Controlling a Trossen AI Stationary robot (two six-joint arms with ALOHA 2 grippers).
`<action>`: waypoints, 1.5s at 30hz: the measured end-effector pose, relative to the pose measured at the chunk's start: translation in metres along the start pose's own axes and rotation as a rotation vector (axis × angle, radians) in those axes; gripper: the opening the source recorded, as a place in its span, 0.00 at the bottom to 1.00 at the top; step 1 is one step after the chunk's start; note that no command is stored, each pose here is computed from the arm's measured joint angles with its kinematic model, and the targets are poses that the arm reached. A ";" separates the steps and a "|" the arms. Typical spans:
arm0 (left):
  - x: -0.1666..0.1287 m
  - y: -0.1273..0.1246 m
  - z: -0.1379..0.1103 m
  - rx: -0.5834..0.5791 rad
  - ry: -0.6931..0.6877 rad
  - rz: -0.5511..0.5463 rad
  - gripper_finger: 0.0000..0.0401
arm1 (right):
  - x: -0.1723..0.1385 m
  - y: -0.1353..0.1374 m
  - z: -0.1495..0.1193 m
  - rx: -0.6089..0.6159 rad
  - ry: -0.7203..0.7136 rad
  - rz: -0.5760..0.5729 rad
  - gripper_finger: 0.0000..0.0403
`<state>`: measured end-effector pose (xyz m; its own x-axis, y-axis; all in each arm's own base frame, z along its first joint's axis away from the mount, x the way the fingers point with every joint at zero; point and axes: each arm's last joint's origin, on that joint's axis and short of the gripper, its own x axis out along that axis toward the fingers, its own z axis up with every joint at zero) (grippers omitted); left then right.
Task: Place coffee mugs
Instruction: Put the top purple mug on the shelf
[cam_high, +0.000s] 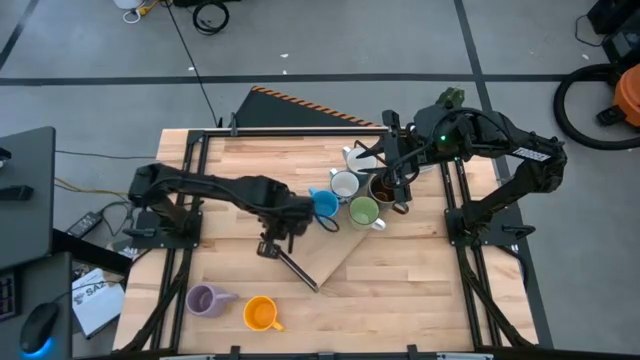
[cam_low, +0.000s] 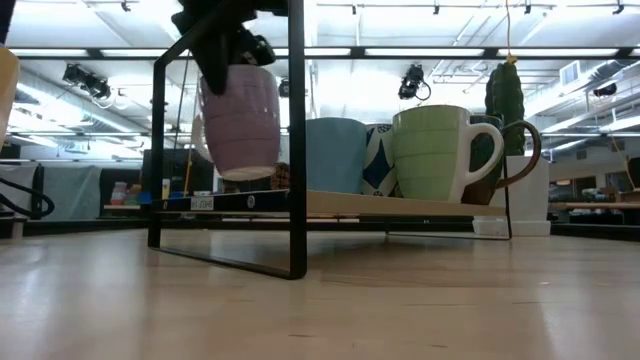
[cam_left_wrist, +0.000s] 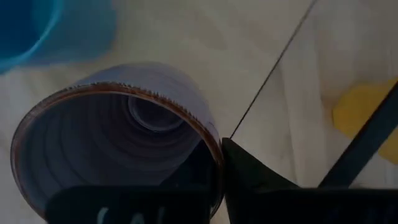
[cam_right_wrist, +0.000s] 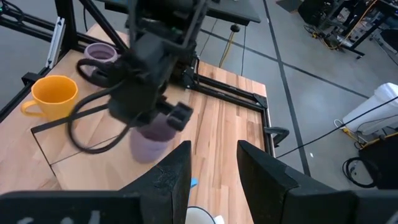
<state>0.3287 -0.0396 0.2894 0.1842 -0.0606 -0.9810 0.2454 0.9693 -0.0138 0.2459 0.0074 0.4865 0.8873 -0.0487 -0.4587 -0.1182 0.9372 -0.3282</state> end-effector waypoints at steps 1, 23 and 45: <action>0.002 -0.002 0.003 0.019 0.002 -0.005 0.05 | 0.000 0.000 0.000 0.000 0.000 0.000 0.33; 0.033 -0.016 0.029 0.082 0.002 0.025 0.07 | 0.000 0.000 0.000 0.002 0.000 0.008 0.33; 0.034 -0.016 0.029 0.080 0.014 0.121 0.33 | 0.000 0.000 0.000 0.010 0.001 0.008 0.33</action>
<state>0.3585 -0.0636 0.2620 0.2041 0.0597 -0.9771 0.2969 0.9473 0.1199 0.2459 0.0076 0.4861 0.8861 -0.0415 -0.4617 -0.1206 0.9410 -0.3161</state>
